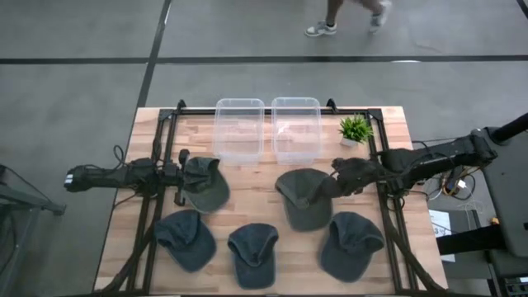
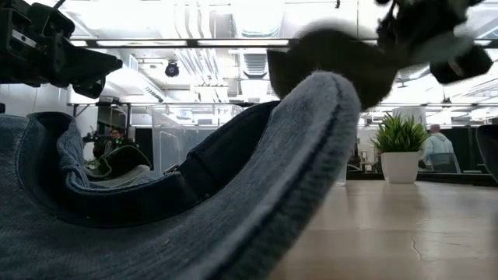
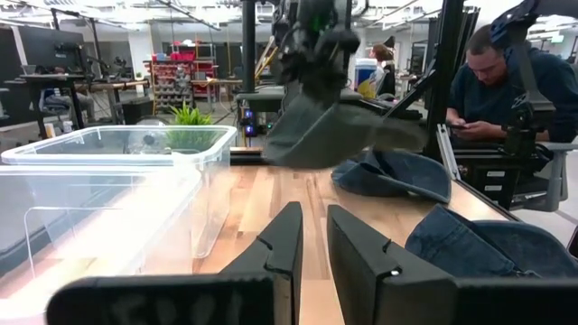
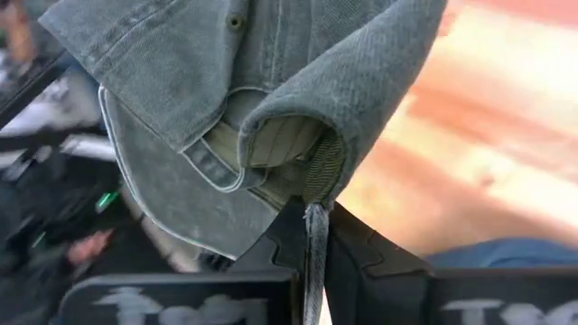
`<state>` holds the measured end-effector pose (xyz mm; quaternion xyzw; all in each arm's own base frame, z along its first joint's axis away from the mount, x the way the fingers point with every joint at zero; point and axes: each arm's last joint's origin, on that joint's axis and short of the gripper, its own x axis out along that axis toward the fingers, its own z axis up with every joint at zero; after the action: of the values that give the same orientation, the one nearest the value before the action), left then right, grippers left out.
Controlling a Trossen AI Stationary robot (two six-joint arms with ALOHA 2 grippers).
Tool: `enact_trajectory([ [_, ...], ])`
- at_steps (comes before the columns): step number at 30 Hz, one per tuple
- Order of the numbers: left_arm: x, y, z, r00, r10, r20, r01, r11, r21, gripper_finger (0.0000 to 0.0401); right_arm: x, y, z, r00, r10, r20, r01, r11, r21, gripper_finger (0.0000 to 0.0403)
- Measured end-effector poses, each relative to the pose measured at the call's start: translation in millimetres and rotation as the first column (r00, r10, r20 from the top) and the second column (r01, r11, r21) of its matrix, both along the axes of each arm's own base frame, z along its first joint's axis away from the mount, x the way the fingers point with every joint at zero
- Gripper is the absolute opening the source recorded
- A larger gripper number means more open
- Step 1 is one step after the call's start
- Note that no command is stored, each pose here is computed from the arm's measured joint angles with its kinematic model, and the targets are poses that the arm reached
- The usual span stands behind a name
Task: Pick & Place hat
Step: Put the right gray cap into the right transparent bin
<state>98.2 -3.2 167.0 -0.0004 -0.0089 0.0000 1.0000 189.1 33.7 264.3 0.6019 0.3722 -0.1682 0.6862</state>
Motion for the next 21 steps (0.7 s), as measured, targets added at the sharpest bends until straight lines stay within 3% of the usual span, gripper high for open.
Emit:
enact_trajectory([
  [6,0,0,0,1.000,0.000,0.000,0.000,1.000,0.000,0.0048,2,2,34,0.991,0.065,0.117,-0.065,0.998,-0.007,0.0012],
  [13,0,0,0,1.000,0.000,0.001,0.000,1.000,0.000,0.0048,20,2,72,0.972,0.067,0.225,-0.030,0.986,-0.161,0.0012],
  [17,0,0,0,1.000,0.000,0.001,0.000,1.000,-0.001,0.0048,29,1,93,0.978,0.056,0.199,-0.004,0.968,-0.252,0.0012],
  [21,0,0,0,1.000,-0.001,0.001,0.001,1.000,-0.001,0.0048,28,-6,114,0.994,0.016,0.108,0.027,0.923,-0.383,0.0012],
])
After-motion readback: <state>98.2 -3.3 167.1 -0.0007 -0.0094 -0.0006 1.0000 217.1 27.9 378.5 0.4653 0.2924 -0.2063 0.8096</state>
